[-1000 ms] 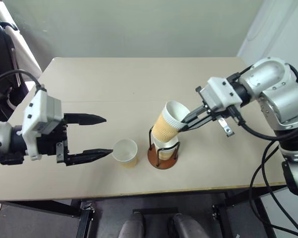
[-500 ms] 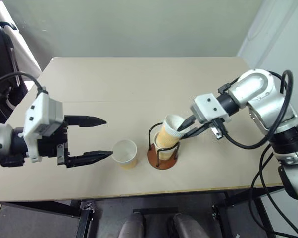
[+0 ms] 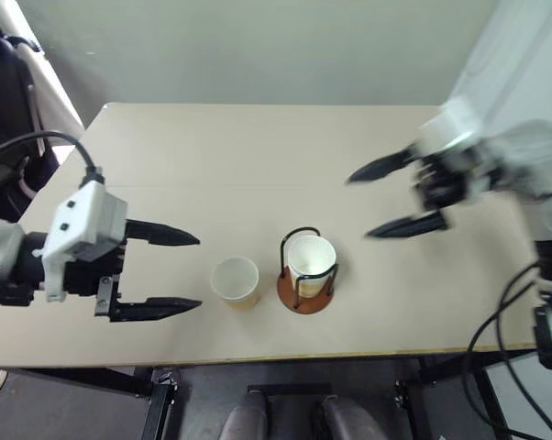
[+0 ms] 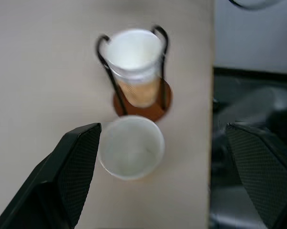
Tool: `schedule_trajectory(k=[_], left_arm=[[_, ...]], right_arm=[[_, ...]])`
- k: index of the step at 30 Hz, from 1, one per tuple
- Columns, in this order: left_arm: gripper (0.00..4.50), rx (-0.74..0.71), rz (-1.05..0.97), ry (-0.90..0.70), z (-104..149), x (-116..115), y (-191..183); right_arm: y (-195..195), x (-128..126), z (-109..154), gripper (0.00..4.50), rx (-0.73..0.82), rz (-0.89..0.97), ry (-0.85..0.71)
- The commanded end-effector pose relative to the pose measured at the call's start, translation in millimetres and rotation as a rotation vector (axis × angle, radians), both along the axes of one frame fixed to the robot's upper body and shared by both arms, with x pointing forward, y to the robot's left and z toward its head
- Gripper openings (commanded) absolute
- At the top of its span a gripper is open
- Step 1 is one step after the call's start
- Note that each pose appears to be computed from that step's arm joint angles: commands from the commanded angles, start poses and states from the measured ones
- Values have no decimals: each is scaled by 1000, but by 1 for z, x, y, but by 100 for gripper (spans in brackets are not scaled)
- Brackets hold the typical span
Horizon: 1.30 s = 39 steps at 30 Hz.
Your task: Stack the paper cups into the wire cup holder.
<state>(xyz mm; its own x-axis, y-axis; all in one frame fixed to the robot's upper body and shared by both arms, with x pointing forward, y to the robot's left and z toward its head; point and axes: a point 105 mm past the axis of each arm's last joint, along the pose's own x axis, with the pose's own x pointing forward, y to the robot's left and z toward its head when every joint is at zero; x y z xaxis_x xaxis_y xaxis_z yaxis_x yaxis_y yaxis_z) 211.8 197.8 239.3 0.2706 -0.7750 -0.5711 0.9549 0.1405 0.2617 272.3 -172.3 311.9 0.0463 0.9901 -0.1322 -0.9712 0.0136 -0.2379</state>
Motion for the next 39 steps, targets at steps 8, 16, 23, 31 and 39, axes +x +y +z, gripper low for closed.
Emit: schedule_trajectory(k=[8,16,23,31,39], left_arm=[[450,192,-153,-1,-39,28,-6],[450,255,-271,14,-53,36,-15],[450,250,-341,33,-61,37,-27],[260,261,-408,47,-68,37,-35],[6,271,-416,45,-67,42,-33]], right_arm=[[1,-58,10,448,117,-45,38],[2,-70,-19,448,10,-138,56],[1,-81,-21,448,-11,-159,54],[-2,-85,-22,450,-18,-205,49],[-1,-82,-26,450,-24,-229,49]])
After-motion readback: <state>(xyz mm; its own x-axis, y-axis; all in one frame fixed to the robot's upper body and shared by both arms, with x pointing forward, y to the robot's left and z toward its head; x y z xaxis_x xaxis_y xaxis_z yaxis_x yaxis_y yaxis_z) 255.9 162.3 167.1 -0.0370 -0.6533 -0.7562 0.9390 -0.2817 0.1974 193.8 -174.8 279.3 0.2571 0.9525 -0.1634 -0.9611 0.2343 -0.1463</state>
